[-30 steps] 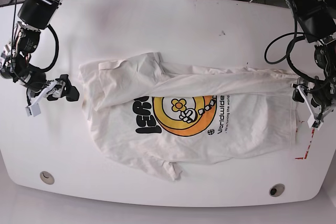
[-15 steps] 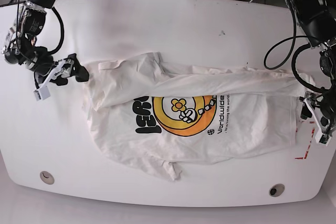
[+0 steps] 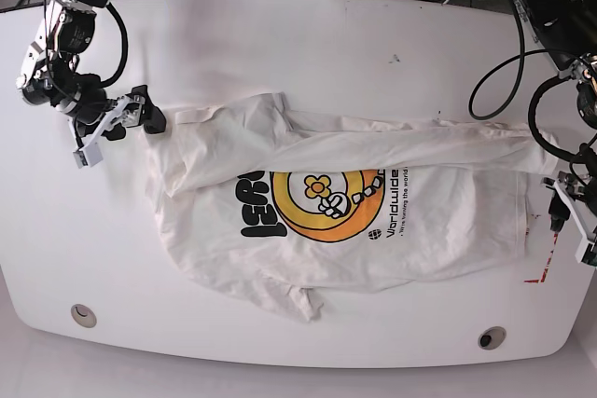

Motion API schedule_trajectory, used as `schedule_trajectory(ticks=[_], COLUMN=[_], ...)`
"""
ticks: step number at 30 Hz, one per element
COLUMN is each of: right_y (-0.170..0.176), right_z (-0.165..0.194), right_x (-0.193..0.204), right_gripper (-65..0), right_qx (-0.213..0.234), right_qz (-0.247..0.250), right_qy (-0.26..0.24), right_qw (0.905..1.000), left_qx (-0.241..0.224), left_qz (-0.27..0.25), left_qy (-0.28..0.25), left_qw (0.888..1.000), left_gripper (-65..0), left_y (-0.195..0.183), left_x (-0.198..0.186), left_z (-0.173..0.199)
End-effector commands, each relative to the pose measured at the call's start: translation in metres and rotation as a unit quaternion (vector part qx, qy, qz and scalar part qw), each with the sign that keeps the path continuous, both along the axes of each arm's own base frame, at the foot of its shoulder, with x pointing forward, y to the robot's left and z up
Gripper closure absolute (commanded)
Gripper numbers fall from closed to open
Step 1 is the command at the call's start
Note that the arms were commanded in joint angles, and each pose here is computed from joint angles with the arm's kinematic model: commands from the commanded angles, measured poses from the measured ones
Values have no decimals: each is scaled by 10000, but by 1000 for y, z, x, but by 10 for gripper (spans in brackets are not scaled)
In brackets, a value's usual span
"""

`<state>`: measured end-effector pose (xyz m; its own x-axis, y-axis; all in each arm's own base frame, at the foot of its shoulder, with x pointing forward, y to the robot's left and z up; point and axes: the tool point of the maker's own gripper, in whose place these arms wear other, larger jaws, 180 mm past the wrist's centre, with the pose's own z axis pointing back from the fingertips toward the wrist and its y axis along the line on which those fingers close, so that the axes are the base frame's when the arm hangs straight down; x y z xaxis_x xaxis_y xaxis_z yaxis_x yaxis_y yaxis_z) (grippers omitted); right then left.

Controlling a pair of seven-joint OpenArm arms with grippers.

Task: Layout the t-shirt on the table in an organized manner, then fold the t-shirt properly
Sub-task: 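Move both grippers to the folded shoulder edge, then grasp the folded edge with both grippers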

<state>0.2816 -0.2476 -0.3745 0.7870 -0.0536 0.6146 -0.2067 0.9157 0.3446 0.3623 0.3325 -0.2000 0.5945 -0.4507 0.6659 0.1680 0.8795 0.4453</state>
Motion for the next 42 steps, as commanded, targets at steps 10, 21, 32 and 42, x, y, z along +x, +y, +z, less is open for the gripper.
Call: schedule_trajectory(ticks=[10,21,32,42], right_y=[-15,3,11,9], right_z=[-32,-47,-47,-47], right_x=[4,3,2,0], right_gripper=[-575,-501,-366,0], right_qx=[40,454,640,589], right_qz=[-285,-346,-311,-310], right_qy=[464,566,586,608], right_qw=[9985,9968,9957,9959], left_qx=[-443,-700,-792,-796], left_qz=[266,377,546,600], left_qy=[-512,-255,-64,16], left_qw=[9973,9965,9953,9950], left_gripper=[-393,-393,-392,-392], left_y=[25,32,37,40], left_x=[-24,-49,-67,-73], left_z=[17,-8,-25,-30])
